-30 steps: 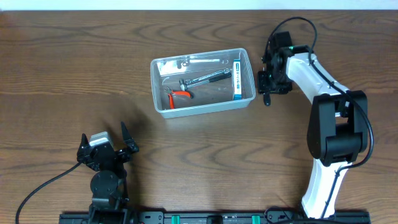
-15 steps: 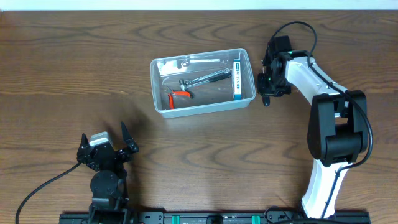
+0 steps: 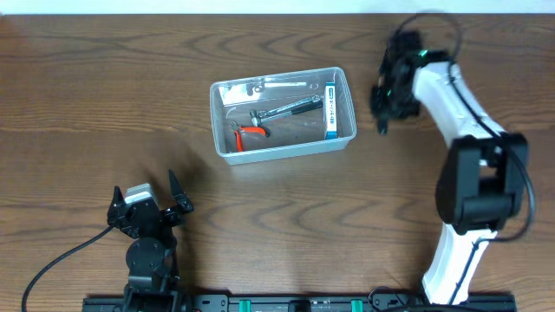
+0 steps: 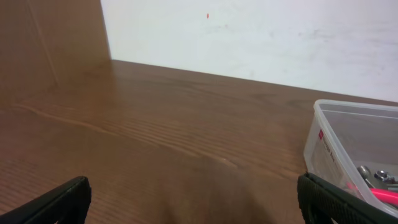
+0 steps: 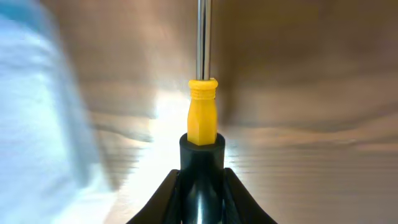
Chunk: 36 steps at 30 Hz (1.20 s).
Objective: Pack container
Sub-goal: 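Grasp the yellow-handled screwdriver with the right gripper, then place the screwdriver into the container and release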
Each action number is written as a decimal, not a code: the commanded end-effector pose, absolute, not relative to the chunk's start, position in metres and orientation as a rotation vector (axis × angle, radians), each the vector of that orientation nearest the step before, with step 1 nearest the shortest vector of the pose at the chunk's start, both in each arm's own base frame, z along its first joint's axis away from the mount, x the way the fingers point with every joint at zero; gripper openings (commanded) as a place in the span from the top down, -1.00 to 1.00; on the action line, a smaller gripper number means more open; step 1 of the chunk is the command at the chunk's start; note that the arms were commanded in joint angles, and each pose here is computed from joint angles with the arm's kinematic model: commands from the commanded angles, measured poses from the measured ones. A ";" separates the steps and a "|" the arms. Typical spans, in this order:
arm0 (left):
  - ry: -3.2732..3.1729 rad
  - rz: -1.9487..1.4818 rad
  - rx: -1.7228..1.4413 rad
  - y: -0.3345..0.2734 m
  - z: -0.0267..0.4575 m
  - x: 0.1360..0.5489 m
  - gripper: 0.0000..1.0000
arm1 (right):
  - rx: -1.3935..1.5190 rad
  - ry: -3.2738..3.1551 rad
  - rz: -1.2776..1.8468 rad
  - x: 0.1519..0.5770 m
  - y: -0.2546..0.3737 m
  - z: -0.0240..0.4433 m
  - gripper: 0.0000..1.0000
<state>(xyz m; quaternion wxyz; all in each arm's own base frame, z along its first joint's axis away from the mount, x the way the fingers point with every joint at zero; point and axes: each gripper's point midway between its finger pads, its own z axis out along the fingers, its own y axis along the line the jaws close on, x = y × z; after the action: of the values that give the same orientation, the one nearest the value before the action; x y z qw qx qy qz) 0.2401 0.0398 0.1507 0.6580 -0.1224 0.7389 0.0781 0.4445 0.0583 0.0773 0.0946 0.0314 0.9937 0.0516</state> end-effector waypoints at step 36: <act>1.717 0.205 -0.283 0.043 0.134 0.239 -0.96 | -1.867 2.088 0.005 0.412 0.302 0.072 -0.99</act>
<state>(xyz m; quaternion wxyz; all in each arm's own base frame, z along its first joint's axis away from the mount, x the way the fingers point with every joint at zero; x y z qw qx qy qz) 0.2401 0.0398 0.1507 0.6580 -0.1224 0.7389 0.0781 0.4021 0.2966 0.0444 0.1373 -0.7071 0.6936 0.0001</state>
